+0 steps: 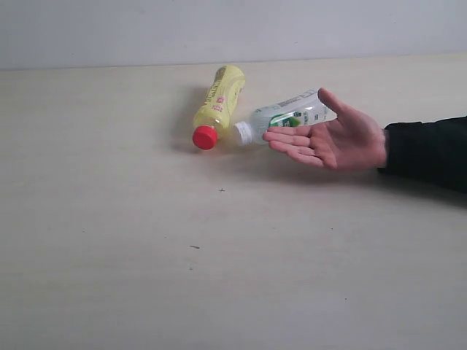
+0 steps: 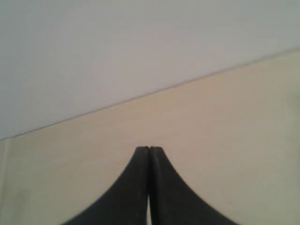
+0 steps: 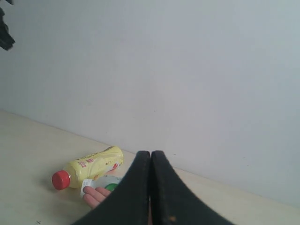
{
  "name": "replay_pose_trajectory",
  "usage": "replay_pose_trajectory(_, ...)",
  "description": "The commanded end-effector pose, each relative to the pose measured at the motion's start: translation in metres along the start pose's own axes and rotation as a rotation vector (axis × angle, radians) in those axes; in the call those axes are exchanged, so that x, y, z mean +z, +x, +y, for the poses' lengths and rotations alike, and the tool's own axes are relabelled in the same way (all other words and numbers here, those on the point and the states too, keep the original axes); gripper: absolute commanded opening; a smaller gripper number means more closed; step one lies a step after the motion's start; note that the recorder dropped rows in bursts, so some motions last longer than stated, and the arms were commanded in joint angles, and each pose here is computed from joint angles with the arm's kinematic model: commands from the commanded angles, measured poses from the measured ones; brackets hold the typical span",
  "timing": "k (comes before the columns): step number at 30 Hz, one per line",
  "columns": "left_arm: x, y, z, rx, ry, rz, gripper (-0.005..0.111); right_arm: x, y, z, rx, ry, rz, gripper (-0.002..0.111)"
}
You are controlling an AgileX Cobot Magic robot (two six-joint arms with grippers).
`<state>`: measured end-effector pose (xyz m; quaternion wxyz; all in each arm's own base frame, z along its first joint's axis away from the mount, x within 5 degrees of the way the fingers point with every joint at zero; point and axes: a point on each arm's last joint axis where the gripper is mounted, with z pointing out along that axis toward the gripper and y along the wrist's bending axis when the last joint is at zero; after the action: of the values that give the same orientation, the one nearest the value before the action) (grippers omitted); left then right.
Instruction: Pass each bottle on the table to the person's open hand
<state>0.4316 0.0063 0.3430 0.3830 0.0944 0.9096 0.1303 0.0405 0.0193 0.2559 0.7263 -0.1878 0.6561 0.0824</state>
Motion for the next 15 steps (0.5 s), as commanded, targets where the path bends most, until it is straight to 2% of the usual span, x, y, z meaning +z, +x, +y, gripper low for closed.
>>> replay_pose_trajectory(1, 0.013, -0.030, -0.070, 0.208, 0.422, 0.060, 0.000, 0.000, 0.000, 0.000, 0.001, 0.008, -0.012, 0.000)
replay_pose_trajectory(3, 0.022, -0.038, -0.110, 0.297, 0.535, 0.049, 0.000, 0.000, 0.000, 0.000, 0.001, 0.008, -0.012, 0.000)
replay_pose_trajectory(6, 0.038, -0.037, -0.167, 0.431, 0.600, 0.023, 0.000, 0.000, 0.000, 0.000, 0.001, 0.008, -0.012, 0.000)
replay_pose_trajectory(9, 0.043, -0.028, -0.216, 0.592, 0.663, 0.005, 0.000, 0.000, 0.000, 0.000, 0.001, 0.008, -0.012, 0.000)
replay_pose_trajectory(13, 0.046, -0.017, -0.260, 0.673, 0.713, 0.004, 0.000, 0.000, 0.000, 0.000, 0.001, 0.008, -0.012, 0.000)
replay_pose_trajectory(15, 0.045, -0.013, -0.274, 0.715, 0.732, -0.002, 0.000, 0.000, 0.000, 0.000, 0.001, 0.008, -0.012, 0.000)
